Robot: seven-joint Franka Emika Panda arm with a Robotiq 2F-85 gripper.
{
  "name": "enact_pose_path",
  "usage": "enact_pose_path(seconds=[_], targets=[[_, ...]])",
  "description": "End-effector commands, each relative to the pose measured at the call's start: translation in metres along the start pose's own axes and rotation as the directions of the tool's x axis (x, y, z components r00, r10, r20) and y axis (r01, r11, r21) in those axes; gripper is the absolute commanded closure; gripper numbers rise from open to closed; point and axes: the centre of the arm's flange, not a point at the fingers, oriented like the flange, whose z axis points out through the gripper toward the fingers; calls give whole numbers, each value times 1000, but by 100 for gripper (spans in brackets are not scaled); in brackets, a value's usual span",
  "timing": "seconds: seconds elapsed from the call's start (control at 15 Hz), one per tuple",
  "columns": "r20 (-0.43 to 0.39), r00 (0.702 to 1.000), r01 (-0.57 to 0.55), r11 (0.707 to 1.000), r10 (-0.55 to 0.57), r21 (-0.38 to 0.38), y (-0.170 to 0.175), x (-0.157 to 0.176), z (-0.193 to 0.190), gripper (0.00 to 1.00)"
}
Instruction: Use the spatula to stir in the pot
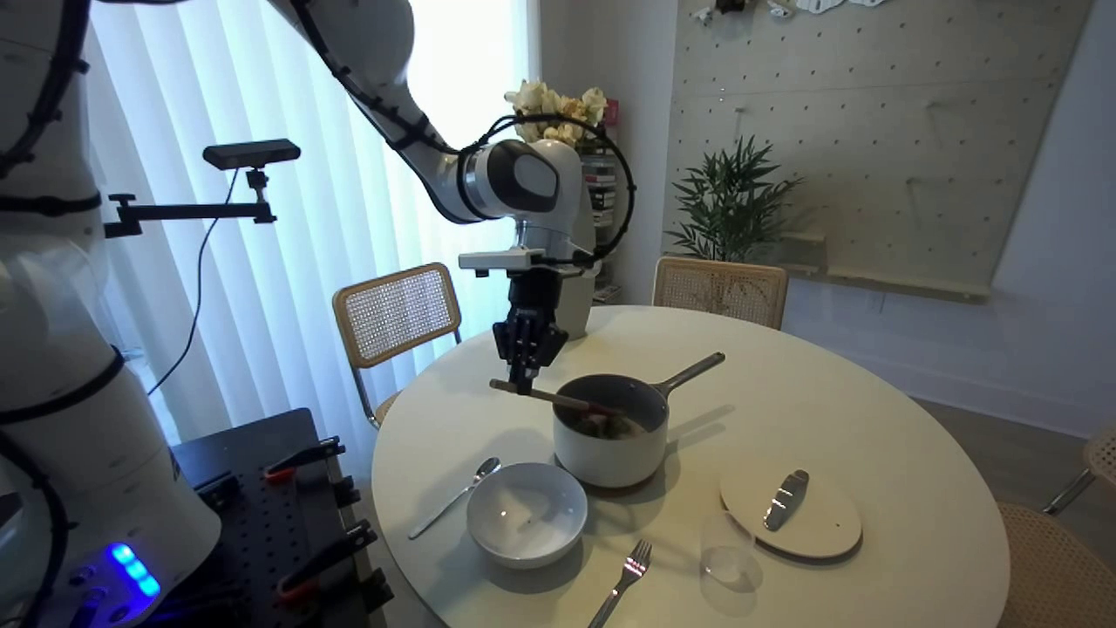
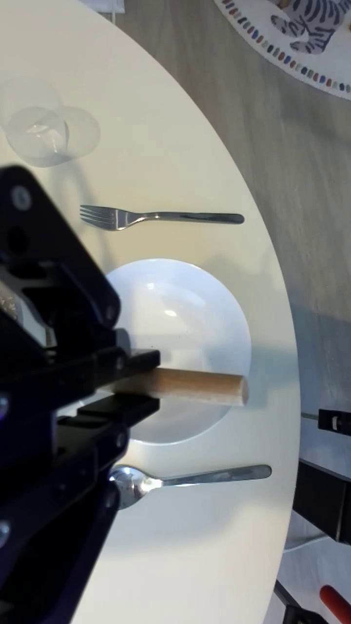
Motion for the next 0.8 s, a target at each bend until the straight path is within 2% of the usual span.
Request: enact_pose_path(seconds=[0.0, 0.33, 0.73], targets=[[3, 1000, -10, 1000, 10, 9, 2, 5, -2, 96], [11, 998, -57, 998, 56, 21, 16, 20, -8, 96], [43, 989, -139, 990, 138, 11, 49, 38, 2, 96]])
